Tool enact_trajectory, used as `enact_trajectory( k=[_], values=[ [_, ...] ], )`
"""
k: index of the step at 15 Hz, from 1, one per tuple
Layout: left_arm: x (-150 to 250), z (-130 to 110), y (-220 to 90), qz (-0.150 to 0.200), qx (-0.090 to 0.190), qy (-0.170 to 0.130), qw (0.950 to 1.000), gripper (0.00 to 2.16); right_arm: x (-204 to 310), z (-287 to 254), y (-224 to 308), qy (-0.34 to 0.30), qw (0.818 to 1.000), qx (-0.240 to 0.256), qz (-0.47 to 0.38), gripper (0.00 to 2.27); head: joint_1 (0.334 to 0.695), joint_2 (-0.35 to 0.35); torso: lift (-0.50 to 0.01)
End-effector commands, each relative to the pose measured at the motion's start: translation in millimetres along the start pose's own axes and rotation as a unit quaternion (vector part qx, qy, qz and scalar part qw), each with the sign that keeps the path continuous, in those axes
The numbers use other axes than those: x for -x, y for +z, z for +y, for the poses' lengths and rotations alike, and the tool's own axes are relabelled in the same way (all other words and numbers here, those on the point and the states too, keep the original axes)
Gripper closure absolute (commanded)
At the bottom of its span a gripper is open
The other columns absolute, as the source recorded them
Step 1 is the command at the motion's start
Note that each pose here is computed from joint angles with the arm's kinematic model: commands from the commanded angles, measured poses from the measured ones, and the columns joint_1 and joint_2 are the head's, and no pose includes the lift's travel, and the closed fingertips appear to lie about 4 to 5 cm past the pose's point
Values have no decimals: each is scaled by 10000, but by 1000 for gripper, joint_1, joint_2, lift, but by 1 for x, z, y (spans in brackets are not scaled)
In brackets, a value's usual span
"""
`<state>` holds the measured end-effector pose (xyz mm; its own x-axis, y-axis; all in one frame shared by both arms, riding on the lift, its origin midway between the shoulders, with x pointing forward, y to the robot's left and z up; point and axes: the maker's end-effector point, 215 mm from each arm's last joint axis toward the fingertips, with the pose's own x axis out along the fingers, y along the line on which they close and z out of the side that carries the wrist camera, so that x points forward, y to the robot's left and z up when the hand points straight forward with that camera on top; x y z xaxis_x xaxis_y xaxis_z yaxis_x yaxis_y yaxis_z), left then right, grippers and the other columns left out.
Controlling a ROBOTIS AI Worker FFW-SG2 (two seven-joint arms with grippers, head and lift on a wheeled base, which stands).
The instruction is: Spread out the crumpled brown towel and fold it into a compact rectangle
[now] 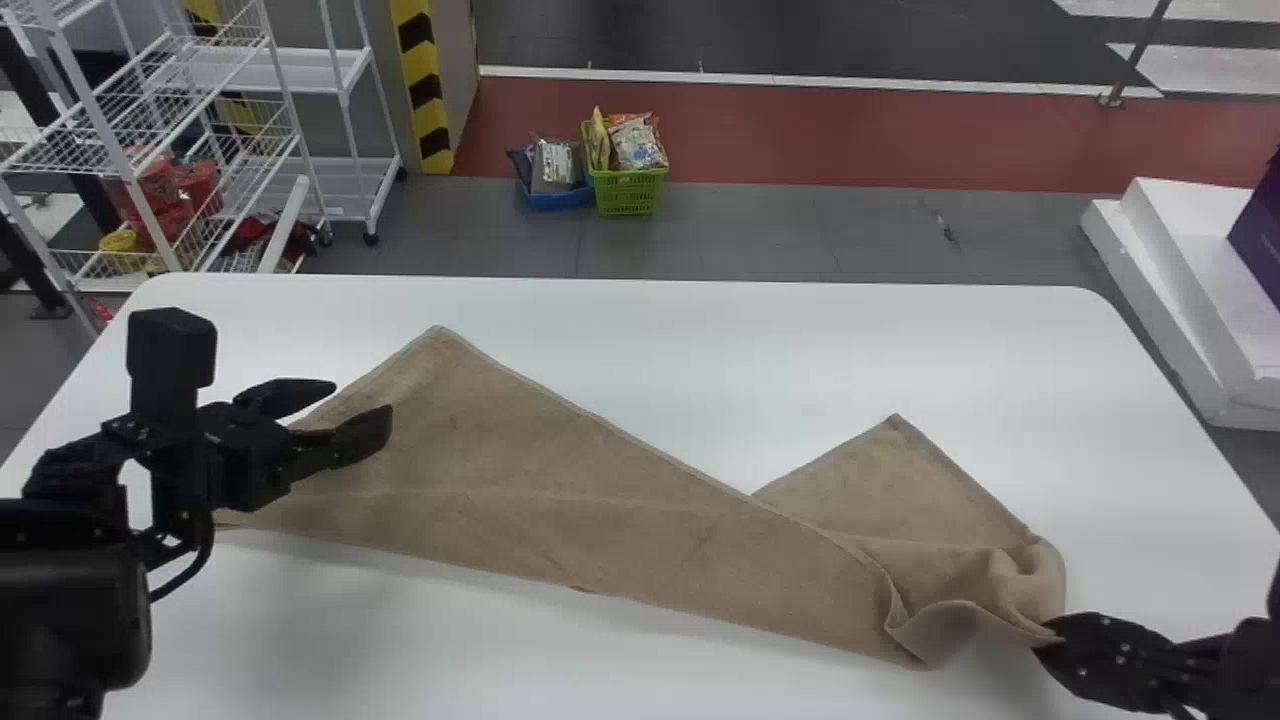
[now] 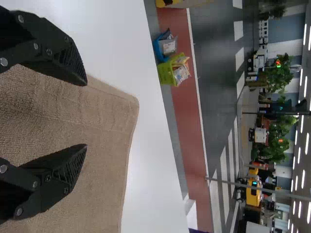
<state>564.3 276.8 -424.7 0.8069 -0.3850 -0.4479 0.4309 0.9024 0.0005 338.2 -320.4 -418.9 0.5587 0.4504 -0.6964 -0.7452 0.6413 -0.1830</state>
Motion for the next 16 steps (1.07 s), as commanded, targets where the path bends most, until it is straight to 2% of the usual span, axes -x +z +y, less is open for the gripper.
enact_trajectory(
  k=[1,3,6,8,12,14,16],
  values=[
    [-12,-18,0,101,-165,-112,9998,397,4,0,-5,-20,10000,-29,40,1312,695,-46,-127],
    [-27,-25,-6,259,-256,-125,9993,400,7,-2,-7,-48,10000,-39,55,1312,695,-75,-127],
    [-41,-22,-17,459,-315,-29,9984,414,8,-1,-7,-46,10000,-40,56,1312,695,-98,-127],
    [-45,-14,-19,482,-349,95,9982,410,9,-2,-7,-60,10000,-40,53,1312,695,-103,-127],
    [-45,-10,-21,506,-393,124,9979,414,8,-2,-6,-51,10000,-36,31,1312,695,-95,-127],
    [-44,-12,-21,525,-412,84,9977,701,8,-2,-5,-52,10000,-23,25,1312,695,-93,-127],
    [-44,-12,-24,558,-441,71,9974,701,8,-3,-6,-55,10000,-32,31,1312,695,-93,-127]
  ],
)
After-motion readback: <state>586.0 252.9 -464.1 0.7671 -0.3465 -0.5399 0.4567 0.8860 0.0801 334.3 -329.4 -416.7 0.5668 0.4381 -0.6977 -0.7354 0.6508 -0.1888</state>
